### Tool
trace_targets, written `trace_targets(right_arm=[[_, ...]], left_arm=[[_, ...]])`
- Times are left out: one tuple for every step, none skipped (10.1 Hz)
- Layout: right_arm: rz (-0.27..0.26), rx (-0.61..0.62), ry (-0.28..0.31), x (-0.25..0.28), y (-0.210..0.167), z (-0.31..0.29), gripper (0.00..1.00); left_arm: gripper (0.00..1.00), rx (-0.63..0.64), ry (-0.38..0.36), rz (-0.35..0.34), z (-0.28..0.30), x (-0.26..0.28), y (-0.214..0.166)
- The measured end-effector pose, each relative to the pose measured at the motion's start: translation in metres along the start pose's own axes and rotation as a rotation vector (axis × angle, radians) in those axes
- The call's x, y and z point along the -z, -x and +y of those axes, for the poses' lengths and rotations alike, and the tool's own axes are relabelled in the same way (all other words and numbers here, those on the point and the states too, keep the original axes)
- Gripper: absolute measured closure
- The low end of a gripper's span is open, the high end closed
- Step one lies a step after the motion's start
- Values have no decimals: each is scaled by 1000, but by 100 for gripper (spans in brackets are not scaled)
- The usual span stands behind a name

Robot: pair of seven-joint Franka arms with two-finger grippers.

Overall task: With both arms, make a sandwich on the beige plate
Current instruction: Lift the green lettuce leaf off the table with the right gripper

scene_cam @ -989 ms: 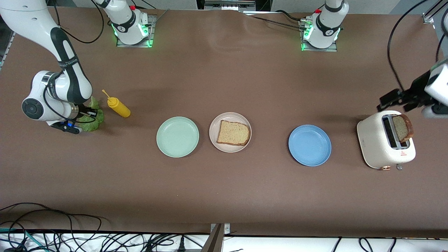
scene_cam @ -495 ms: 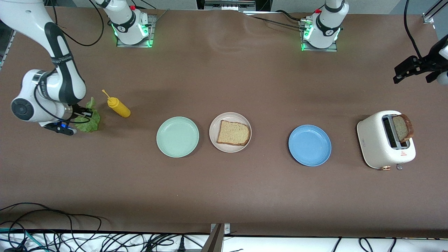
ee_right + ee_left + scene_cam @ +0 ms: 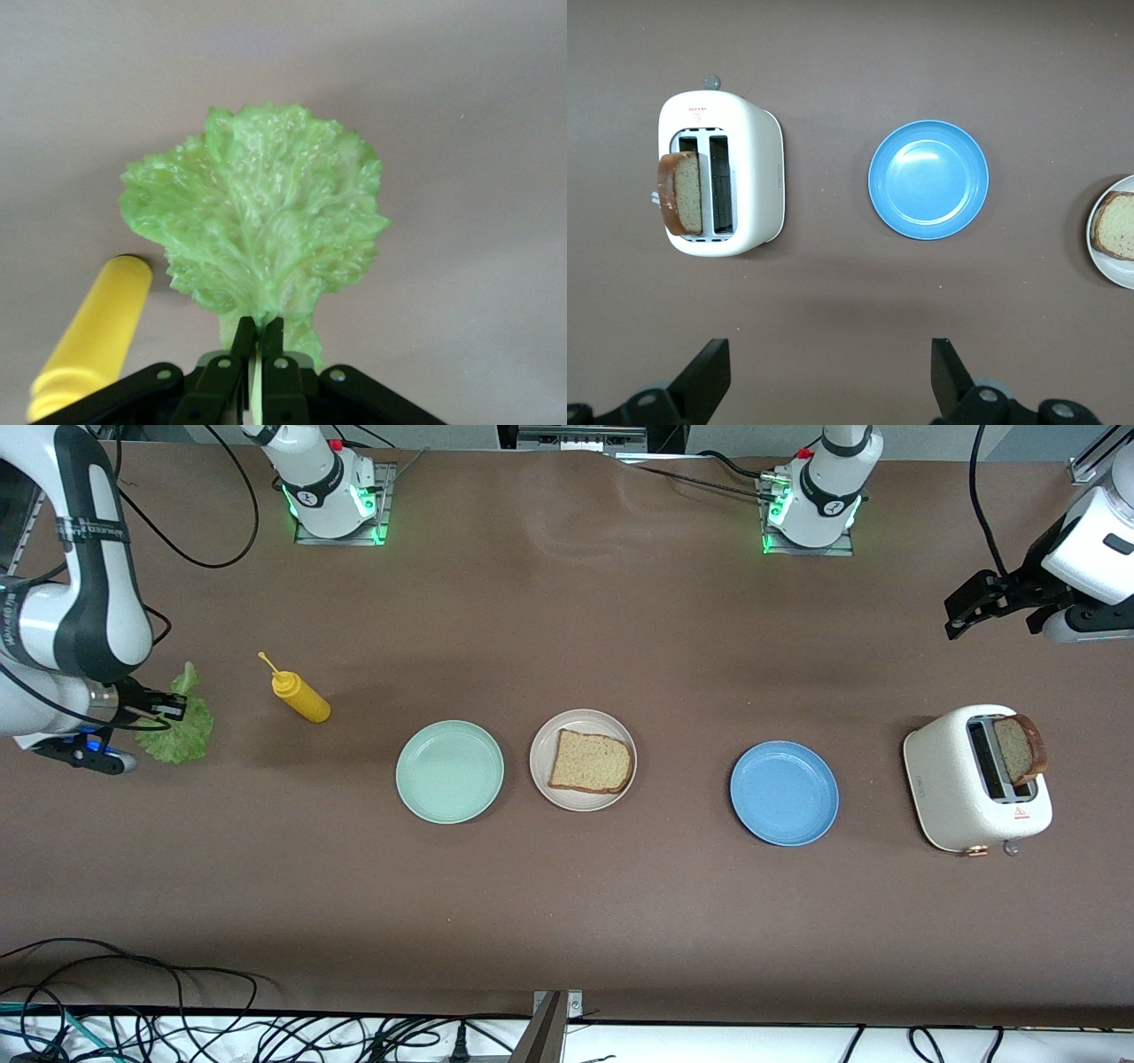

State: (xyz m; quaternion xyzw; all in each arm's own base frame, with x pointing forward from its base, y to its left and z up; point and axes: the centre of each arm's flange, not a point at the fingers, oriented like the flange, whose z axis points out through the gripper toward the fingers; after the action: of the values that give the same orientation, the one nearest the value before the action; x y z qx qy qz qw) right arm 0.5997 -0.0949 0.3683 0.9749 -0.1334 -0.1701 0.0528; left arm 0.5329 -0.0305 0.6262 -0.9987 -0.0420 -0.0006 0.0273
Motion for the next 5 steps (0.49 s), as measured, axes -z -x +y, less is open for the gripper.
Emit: trace_targets(right_arm=[[14, 16, -2, 23, 4, -8, 93], [31, 31, -5, 46, 10, -16, 93], [46, 40, -9, 65, 17, -19, 93], [64, 45, -14, 79, 23, -21, 93], [82, 57, -19, 90, 30, -26, 93]], left_arm=[[0, 12, 3, 0, -7, 1, -2], [0, 19, 4, -1, -11, 0, -4], [0, 18, 4, -1, -10, 0, -5], [0, 13, 4, -2, -7, 0, -5], [0, 10, 4, -2, -6, -1, -6]])
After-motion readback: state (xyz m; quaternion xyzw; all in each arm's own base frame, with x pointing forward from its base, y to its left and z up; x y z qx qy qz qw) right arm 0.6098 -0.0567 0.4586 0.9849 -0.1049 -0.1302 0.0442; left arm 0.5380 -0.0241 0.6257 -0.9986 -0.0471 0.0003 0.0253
